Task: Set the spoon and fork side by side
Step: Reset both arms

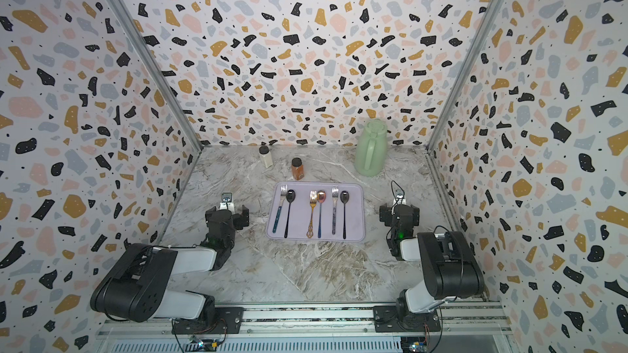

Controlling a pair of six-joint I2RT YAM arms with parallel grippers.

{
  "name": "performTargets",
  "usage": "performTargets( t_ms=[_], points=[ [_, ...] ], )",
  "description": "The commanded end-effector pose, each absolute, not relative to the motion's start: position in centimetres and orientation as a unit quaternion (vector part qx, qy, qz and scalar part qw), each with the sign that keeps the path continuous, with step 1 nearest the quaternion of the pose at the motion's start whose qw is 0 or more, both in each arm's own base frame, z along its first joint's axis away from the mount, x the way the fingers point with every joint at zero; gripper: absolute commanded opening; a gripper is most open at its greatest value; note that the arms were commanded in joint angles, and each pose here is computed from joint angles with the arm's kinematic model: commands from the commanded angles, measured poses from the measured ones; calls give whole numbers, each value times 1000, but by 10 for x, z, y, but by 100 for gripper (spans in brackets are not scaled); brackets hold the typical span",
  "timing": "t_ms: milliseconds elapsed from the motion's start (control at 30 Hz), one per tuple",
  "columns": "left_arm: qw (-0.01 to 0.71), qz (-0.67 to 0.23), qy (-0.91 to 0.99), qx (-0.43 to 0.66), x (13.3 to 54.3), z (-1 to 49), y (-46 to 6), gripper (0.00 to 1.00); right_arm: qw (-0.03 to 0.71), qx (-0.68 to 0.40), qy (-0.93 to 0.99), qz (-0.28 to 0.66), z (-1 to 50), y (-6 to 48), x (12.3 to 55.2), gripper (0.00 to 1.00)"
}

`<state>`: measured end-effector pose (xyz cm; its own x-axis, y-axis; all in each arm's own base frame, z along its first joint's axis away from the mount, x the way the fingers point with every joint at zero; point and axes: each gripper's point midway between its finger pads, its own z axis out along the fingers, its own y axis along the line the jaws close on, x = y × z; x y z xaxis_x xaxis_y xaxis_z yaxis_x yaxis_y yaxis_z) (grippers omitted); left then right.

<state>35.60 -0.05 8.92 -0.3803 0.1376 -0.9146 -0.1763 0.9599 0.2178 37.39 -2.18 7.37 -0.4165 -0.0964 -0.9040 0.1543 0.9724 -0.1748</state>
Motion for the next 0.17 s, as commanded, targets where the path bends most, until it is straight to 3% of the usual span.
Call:
performTargets(
  t_ms=[0, 133],
  points=[
    [576, 132, 807, -21, 364, 103, -2, 100, 560, 20, 821, -111, 87, -21, 380, 100],
    [575, 129, 808, -23, 365, 103, -1, 100, 558, 20, 822, -112, 86, -21, 380, 100]
  ],
)
